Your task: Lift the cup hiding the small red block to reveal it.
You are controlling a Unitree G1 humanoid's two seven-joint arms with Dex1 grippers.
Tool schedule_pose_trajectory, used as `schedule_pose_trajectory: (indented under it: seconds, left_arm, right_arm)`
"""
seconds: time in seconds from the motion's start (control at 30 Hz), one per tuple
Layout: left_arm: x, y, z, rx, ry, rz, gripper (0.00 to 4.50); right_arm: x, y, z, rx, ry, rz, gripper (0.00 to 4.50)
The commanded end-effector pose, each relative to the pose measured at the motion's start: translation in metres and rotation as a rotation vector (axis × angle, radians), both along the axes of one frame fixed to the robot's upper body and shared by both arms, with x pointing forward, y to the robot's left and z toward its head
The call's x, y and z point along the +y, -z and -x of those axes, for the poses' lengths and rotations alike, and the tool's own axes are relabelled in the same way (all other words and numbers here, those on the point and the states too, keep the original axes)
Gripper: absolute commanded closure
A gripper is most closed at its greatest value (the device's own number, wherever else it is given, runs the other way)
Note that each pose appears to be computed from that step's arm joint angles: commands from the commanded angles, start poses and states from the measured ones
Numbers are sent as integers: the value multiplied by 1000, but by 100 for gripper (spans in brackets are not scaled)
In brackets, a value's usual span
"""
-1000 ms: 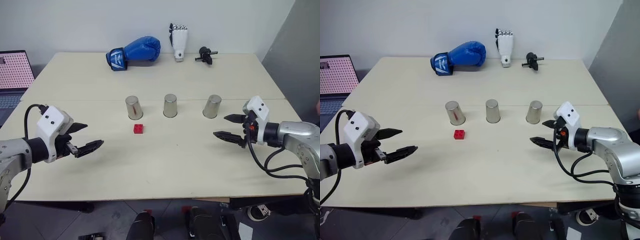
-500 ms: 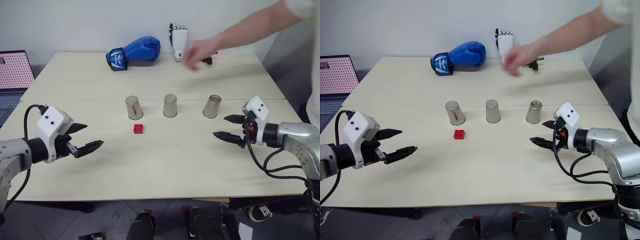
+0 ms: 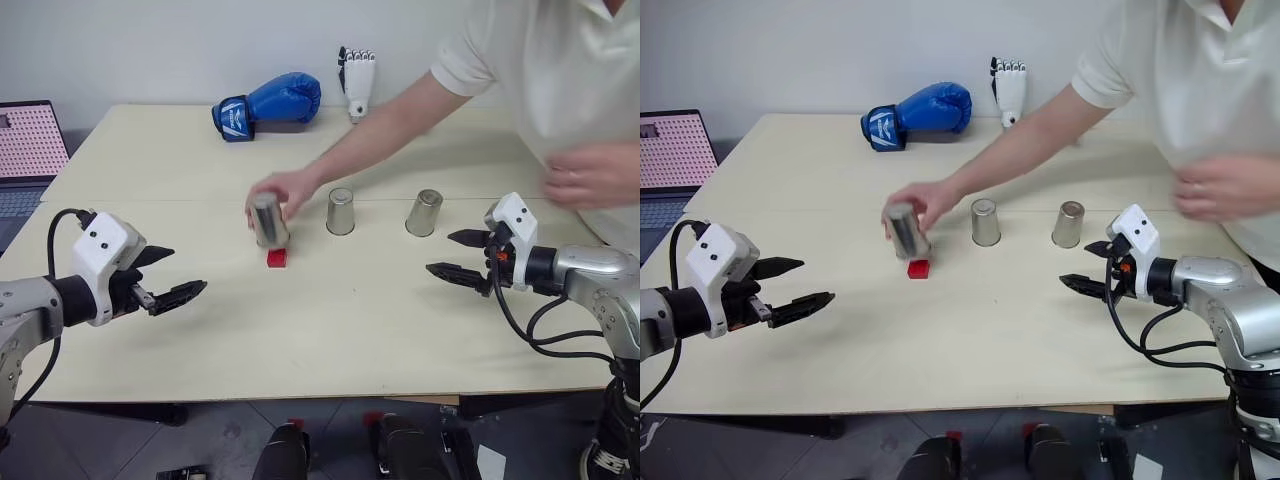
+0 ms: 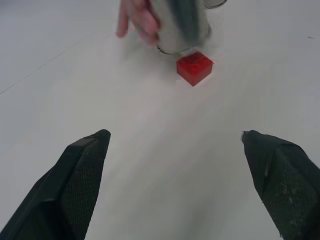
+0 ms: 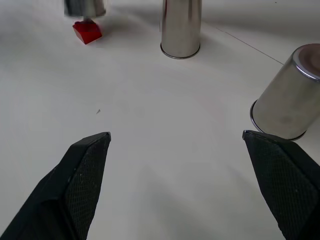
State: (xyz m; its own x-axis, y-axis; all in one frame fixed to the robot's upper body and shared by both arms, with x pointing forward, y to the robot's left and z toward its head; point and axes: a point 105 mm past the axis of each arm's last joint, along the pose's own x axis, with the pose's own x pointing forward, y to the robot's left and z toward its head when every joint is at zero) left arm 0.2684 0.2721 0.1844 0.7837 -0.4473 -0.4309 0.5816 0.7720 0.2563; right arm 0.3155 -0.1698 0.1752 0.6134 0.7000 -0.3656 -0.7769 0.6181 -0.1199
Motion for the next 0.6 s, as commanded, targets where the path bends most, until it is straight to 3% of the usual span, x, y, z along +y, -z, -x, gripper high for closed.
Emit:
schedule_pose_trajectory:
  seconds: [0.03,0.6]
  left_arm:
    - [0,-12,-2,-42,12,-34,1]
    - [1,-11,-5,-47,13,-35,1]
  right_arm:
    - [2,-12,1,-53,-12,-5,0]
    - [2,-13,0,-55,-10,-4,0]
